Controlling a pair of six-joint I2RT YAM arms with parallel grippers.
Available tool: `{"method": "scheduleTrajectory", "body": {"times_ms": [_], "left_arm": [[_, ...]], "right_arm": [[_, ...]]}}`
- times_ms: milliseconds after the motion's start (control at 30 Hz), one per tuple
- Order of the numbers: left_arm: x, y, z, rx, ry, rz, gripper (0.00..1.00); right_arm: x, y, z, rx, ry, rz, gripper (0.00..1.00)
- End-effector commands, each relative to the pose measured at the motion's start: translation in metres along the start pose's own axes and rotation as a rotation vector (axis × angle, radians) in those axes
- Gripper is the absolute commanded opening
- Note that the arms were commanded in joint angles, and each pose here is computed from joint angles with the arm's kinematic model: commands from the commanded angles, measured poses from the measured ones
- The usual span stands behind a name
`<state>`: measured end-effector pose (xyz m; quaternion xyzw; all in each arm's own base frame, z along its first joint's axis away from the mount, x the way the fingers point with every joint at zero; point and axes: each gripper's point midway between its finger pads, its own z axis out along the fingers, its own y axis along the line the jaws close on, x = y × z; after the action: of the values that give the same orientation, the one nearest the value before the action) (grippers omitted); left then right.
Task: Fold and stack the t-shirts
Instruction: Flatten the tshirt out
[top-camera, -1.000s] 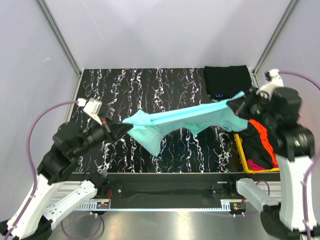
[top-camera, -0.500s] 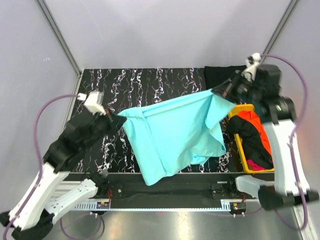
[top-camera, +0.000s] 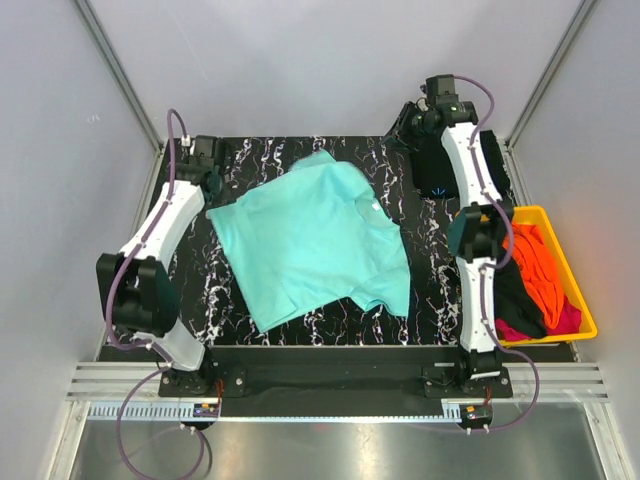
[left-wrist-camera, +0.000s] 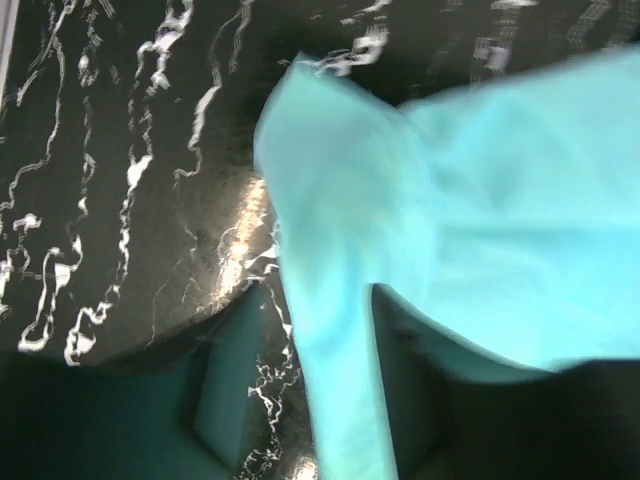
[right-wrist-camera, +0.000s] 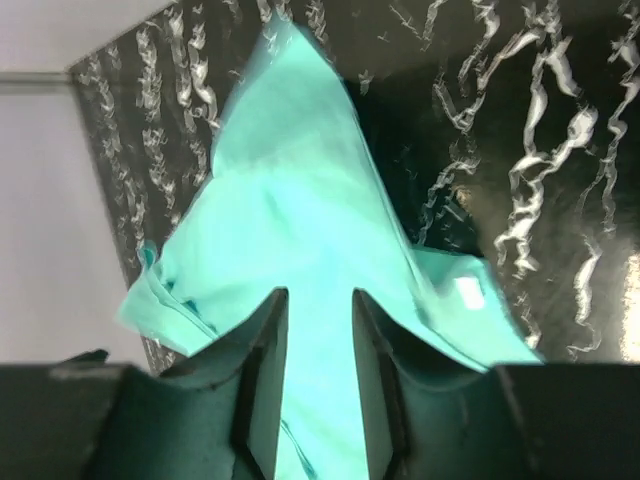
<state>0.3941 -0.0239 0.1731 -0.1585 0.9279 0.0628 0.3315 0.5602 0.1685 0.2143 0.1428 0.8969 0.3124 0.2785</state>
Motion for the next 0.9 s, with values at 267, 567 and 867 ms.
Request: {"method": "scheduleTrajectory", "body": {"times_ms": [267, 567, 867], "left_arm": [[0.045, -0.033, -0.052, 0.218, 0.018, 0.140, 0.70], [0.184, -0.088, -0.104, 0.383, 0.159, 0.253, 0.59], [0.239, -0.102, -0.072, 0.277, 0.206, 0.425, 0.42]], "right_arm": [[0.128, -0.061, -0.073, 0.253, 0.227, -0.073, 0.47], [0.277, -0.089, -0.114, 0.203, 0.335, -0.006, 0.48], [0.326, -0.126, -0.116, 0.259, 0.361, 0.061, 0.45]]}}
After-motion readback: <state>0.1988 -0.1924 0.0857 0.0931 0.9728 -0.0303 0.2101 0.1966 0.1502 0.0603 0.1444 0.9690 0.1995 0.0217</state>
